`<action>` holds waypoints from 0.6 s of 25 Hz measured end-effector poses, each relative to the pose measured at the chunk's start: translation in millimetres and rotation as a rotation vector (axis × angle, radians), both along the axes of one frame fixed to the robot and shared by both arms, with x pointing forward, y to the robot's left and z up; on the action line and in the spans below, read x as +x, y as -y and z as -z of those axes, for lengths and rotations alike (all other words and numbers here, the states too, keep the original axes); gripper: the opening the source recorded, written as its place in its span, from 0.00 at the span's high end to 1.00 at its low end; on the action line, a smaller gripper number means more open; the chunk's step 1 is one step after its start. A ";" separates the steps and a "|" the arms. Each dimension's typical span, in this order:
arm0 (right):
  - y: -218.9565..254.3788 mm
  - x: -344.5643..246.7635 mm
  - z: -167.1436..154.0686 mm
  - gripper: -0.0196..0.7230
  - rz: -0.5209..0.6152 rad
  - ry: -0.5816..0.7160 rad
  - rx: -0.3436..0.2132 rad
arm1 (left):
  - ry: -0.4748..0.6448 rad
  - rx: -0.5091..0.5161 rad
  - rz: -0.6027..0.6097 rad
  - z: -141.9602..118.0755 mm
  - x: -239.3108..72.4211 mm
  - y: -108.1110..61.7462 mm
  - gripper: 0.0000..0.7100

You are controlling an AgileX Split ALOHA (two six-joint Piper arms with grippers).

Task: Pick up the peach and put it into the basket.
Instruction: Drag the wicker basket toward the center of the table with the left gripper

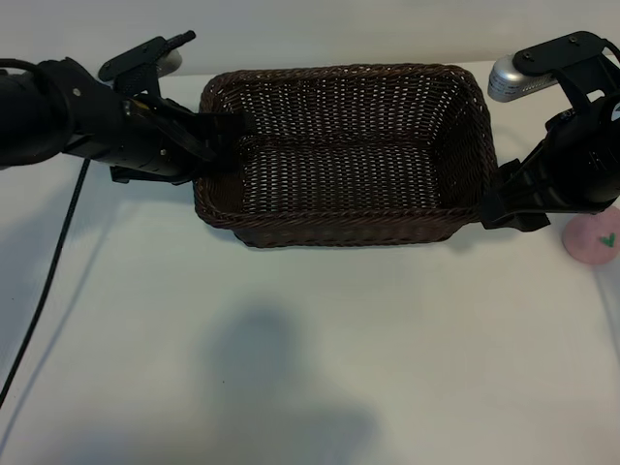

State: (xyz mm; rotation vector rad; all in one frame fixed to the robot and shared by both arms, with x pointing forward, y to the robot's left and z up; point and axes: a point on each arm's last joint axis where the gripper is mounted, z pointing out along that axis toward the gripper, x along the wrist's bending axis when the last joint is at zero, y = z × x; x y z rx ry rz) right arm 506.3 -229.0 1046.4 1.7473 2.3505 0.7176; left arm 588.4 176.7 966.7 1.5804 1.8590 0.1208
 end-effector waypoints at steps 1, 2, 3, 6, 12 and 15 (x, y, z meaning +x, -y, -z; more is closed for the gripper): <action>0.0 0.0 0.0 0.17 0.000 0.000 0.000 | -0.005 -0.002 -0.003 1.9 1.5 0.6 0.78; 0.0 0.0 0.0 0.17 0.000 0.000 0.000 | -0.010 -0.004 -0.006 4.3 2.6 0.9 0.78; 0.0 0.0 0.0 0.17 0.000 0.000 0.000 | -0.017 -0.003 -0.008 7.4 3.4 1.1 0.78; 0.0 0.1 0.0 0.17 0.000 0.001 0.000 | -0.045 0.005 -0.012 19.9 5.7 1.7 0.78; 0.0 0.2 -0.1 0.17 0.001 0.002 0.000 | -0.076 0.022 -0.004 33.9 7.3 2.1 0.78; 0.0 0.2 -0.1 0.17 0.001 0.003 0.000 | -0.077 0.028 0.004 35.8 7.5 2.6 0.78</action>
